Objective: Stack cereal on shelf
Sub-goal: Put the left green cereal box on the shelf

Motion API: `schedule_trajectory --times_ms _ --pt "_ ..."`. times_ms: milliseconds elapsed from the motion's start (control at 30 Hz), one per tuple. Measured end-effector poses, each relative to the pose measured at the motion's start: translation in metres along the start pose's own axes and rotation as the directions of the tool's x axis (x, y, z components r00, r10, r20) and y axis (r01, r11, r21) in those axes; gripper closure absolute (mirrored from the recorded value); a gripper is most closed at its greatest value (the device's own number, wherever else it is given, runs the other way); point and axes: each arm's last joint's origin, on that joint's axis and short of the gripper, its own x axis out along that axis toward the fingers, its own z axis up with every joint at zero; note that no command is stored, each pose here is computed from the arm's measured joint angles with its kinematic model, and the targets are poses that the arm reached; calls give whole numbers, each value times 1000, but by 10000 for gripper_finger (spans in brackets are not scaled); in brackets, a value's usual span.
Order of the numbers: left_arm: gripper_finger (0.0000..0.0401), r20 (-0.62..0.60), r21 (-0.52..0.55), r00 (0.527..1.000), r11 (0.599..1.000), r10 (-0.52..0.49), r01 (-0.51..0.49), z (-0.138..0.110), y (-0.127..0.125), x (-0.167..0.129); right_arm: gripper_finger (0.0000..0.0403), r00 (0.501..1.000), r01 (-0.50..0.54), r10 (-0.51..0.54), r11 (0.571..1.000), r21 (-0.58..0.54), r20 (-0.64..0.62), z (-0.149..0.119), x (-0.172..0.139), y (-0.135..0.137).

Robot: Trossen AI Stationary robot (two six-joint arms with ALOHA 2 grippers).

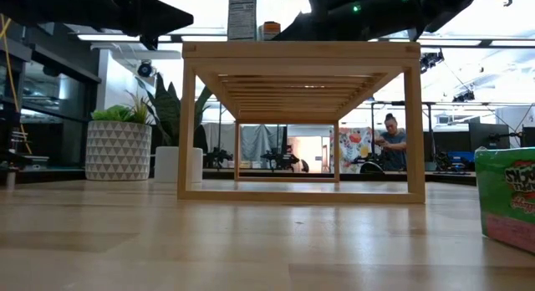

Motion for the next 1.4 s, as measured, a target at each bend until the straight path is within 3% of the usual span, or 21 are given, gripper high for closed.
schedule_trajectory --times_ms 233,1400 --pt "401 12 6 1000 1000 1 -1 0 0 4 403 999 46 -46 999 24 -7 -1 0 -3" --pt "401 -14 36 1000 999 4 -3 -9 -1 17 403 1000 18 -18 999 33 15 -2 15 -3"
